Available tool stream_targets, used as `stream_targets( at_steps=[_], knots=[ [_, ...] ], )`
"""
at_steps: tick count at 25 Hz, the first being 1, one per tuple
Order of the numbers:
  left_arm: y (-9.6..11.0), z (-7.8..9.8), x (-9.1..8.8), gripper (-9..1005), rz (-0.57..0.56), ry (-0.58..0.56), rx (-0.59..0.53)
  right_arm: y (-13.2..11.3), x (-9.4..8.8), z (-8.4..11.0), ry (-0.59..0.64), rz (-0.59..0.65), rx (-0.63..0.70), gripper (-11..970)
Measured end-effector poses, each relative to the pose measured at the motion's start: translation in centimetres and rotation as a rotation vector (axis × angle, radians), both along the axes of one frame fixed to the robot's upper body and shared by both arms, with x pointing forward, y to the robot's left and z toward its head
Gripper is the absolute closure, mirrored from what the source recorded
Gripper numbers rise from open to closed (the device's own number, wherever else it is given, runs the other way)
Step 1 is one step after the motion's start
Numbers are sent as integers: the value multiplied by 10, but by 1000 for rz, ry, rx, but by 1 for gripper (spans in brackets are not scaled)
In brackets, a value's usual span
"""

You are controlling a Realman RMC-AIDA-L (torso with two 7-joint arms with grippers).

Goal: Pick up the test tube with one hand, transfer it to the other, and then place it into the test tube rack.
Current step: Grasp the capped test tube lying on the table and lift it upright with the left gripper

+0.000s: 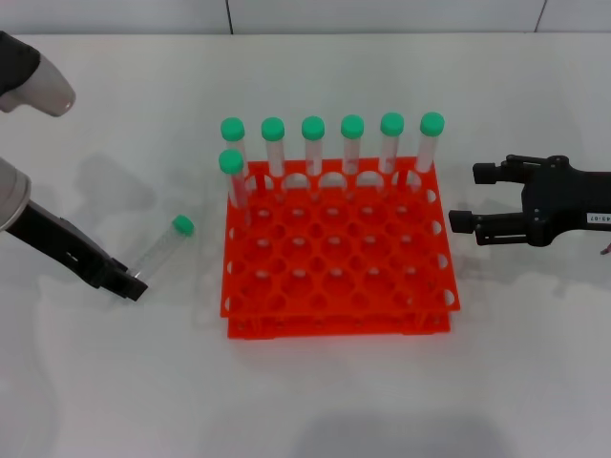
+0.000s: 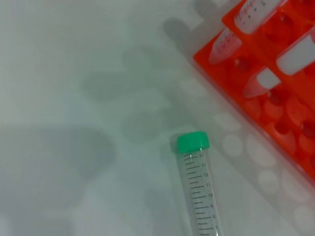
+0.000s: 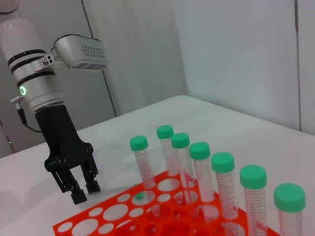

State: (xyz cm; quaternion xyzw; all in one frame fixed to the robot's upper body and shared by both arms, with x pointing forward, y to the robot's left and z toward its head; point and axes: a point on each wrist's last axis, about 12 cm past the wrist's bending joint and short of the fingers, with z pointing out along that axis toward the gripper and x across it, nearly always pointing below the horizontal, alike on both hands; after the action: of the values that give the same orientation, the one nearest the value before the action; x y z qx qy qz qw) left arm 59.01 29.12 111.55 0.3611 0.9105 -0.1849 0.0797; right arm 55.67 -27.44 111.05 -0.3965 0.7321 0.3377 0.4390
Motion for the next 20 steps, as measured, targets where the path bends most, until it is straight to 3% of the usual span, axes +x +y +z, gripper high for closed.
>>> stream_targets(
  at_steps=[20],
  knots=[
    [-3, -5, 1, 670, -3, 4, 16, 0, 0, -2, -2, -3, -3, 107]
  ],
)
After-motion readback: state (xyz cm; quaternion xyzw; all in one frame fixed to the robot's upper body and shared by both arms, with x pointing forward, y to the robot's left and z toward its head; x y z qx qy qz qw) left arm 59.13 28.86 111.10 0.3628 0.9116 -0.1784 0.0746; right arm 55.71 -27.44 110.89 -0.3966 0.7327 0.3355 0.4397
